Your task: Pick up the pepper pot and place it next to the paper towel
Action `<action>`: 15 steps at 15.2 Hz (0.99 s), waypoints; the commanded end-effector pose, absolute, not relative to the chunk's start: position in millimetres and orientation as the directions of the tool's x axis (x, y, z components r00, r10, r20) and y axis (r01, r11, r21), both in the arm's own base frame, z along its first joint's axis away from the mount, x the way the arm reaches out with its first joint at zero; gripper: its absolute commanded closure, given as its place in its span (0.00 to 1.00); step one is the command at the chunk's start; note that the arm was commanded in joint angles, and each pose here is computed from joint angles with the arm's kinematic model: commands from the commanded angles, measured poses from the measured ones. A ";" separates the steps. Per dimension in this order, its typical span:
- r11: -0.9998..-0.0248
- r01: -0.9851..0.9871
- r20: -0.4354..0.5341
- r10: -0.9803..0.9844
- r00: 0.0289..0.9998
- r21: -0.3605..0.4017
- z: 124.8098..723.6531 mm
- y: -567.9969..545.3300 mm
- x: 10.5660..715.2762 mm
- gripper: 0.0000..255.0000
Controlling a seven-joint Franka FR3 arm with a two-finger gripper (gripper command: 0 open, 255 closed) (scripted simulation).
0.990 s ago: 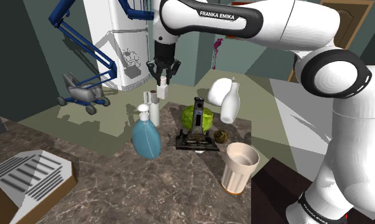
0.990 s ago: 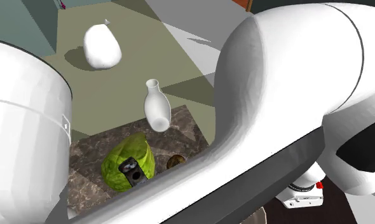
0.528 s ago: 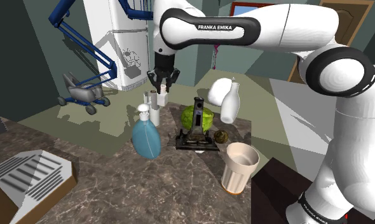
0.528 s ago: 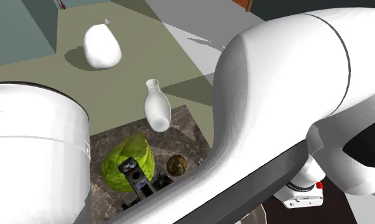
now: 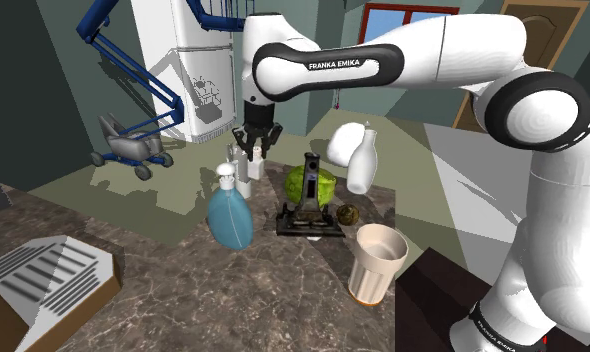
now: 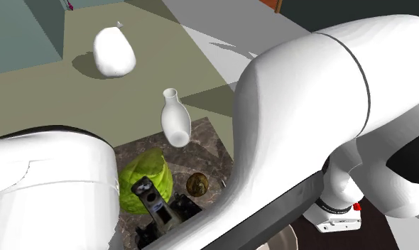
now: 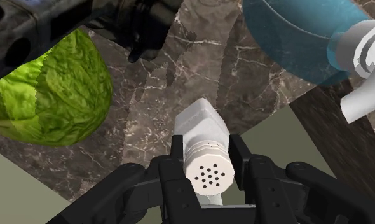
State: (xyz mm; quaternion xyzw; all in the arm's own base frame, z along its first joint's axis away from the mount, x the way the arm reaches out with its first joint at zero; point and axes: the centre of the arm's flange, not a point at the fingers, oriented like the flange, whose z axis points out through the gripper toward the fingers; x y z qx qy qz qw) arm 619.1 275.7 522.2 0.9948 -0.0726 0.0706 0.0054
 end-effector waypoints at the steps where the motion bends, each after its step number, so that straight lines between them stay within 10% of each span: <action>1: -0.989 -0.145 0.142 -0.144 0.979 0.000 511.6 275.3 618.5 1.00; 15: -0.989 -0.145 0.142 -0.144 0.979 0.000 437.6 275.3 618.5 1.00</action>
